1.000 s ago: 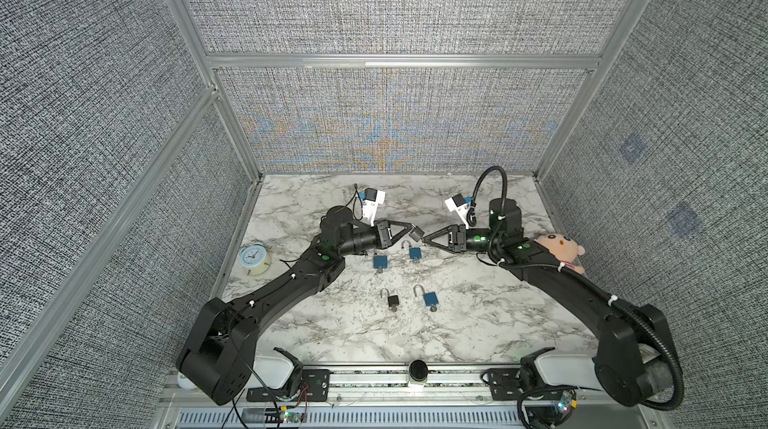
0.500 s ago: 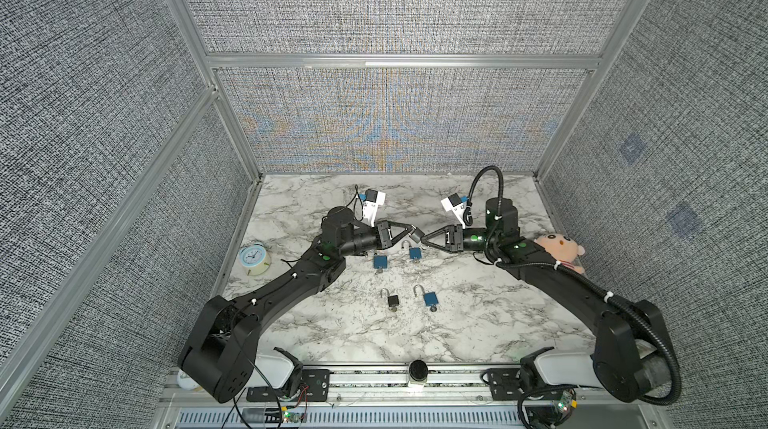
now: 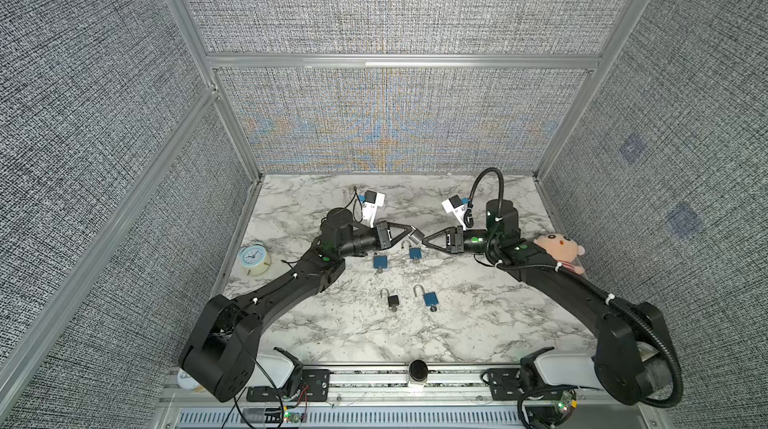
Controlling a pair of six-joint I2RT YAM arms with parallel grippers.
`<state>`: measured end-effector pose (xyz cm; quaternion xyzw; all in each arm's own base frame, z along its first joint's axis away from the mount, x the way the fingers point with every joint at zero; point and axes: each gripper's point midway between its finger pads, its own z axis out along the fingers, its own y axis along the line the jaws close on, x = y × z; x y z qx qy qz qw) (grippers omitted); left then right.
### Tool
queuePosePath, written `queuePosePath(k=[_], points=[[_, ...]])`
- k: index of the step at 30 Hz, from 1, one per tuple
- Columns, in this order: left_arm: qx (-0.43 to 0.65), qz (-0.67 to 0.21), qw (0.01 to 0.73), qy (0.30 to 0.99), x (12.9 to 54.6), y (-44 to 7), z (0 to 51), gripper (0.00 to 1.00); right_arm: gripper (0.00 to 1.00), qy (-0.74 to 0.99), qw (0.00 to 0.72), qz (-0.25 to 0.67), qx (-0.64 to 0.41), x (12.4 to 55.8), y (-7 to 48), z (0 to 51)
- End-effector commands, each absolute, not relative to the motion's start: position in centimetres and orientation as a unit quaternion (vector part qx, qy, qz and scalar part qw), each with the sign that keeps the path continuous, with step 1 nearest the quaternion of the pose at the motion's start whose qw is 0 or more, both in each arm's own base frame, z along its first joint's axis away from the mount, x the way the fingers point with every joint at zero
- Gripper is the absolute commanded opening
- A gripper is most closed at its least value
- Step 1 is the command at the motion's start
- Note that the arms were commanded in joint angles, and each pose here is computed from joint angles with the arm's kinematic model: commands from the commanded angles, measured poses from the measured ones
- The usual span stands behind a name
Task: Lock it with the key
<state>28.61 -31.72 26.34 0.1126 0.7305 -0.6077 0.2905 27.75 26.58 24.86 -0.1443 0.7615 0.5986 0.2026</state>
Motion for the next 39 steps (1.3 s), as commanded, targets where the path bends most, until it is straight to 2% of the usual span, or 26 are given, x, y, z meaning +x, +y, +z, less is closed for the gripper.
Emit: queuePosePath(k=[1, 27, 39], points=[[0.102, -0.603, 0.308, 0.729, 29.2, -31.3, 26.6, 0.00, 0.00, 0.749, 0.209, 0.608, -0.158, 27.5, 26.8, 25.8], [0.089, -0.594, 0.322, 0.732, 29.4, -29.5, 26.6, 0.00, 0.00, 0.755, 0.229, 0.600, -0.132, 27.8, 25.7, 25.8], [0.154, -0.554, 0.267, 0.773, 29.2, -33.0, 23.4, 0.00, 0.00, 0.798, 0.280, 0.529, -0.062, 29.9, 20.9, 24.9]])
